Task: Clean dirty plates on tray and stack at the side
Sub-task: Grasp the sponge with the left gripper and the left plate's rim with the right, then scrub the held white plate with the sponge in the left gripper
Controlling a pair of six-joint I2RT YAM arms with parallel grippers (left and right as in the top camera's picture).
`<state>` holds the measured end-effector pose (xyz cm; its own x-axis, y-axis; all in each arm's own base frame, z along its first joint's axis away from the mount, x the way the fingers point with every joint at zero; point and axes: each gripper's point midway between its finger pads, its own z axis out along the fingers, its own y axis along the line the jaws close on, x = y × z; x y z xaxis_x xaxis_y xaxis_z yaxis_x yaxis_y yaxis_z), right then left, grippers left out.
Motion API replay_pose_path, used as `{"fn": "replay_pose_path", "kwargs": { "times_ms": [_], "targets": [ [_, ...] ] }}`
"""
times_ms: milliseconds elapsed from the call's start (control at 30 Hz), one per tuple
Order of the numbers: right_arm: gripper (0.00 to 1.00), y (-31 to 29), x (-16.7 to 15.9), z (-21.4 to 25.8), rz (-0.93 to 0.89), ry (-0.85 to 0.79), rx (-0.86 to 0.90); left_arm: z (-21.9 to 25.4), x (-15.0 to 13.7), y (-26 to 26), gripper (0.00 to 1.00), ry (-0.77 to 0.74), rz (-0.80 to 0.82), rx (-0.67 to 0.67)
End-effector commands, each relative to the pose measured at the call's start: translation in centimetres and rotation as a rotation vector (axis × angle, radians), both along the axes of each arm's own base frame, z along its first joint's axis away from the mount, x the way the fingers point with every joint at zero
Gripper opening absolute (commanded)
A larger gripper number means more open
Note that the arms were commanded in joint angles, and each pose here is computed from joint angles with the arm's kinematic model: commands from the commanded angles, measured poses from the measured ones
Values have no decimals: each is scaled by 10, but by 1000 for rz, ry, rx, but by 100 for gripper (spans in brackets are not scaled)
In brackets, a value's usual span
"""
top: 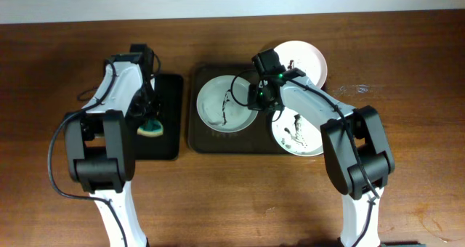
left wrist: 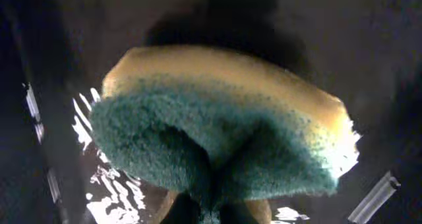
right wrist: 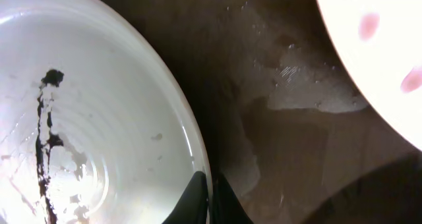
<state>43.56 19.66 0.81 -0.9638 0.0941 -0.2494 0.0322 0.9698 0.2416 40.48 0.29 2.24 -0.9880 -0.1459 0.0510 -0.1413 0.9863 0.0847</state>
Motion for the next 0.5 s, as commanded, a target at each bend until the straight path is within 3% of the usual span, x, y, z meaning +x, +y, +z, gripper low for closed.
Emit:
{"fn": "replay_pose_path", "kwargs": {
  "times_ms": [0,100,233,467],
  "targets": [
    [4,7,-15,-10,64,90,104,67,44,-19,0,-156,-106,-73],
    [4,2,-18,-8,71,125,167,100,63,-72,0,-257,-234,-193],
    [4,2,-19,-8,73,130,165,95,65,-136,0,-288,-340,-294],
    [4,2,-19,-8,67,131,166,-17,38,-217,0,-60,-352,-370]
  ]
}}
